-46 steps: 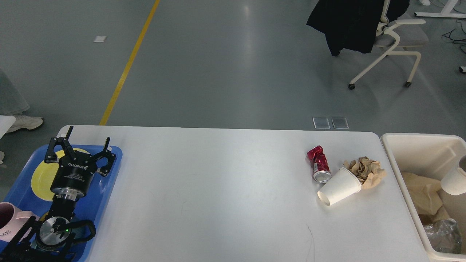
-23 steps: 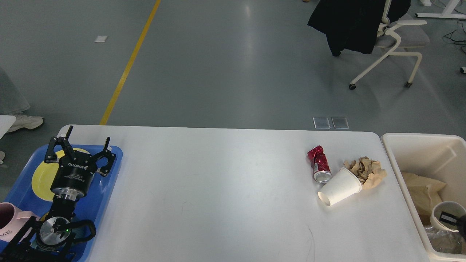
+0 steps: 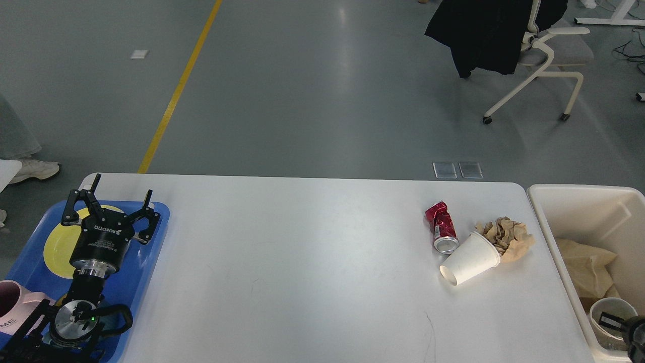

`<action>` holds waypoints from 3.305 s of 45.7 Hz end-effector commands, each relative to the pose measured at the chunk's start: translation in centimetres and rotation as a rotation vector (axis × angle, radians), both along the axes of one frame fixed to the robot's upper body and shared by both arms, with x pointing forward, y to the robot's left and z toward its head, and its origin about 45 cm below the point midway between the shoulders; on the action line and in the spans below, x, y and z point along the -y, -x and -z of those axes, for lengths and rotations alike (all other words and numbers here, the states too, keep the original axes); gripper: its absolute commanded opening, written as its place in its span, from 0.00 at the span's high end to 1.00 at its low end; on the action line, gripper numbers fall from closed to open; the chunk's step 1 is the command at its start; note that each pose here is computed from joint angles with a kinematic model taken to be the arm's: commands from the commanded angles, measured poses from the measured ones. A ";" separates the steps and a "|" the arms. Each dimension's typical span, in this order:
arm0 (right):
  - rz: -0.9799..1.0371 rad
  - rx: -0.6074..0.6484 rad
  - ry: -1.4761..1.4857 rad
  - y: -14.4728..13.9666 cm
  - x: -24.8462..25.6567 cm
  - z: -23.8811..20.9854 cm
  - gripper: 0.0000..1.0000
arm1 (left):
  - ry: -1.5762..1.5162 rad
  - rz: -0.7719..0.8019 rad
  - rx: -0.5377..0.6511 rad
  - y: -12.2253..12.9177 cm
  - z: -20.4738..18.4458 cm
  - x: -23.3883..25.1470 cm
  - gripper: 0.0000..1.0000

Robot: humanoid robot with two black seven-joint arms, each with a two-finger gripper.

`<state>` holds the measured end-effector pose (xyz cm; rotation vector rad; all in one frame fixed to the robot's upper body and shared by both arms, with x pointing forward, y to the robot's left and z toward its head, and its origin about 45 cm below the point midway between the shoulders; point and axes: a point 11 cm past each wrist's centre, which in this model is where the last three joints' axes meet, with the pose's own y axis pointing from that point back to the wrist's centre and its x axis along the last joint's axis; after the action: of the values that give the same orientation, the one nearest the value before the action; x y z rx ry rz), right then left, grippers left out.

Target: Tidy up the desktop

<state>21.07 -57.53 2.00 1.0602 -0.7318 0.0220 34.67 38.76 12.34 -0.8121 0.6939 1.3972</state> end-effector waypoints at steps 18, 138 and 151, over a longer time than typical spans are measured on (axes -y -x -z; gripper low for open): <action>-0.033 0.063 0.038 -0.7 -0.1 -0.3 0.00 | 0.000 0.000 0.000 0.0 0.0 0.0 0.04; -0.063 -0.158 -0.498 -14.1 -22.7 -18.4 0.00 | 0.002 0.001 0.001 0.0 0.0 0.1 0.04; -0.007 -0.089 -0.521 -15.0 -21.6 -11.8 0.00 | 0.002 0.001 0.001 0.0 0.0 0.1 0.04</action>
<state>35.76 -35.34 15.52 1.5577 -0.6362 -0.2202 34.67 38.68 12.33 -0.8132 0.6952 1.3957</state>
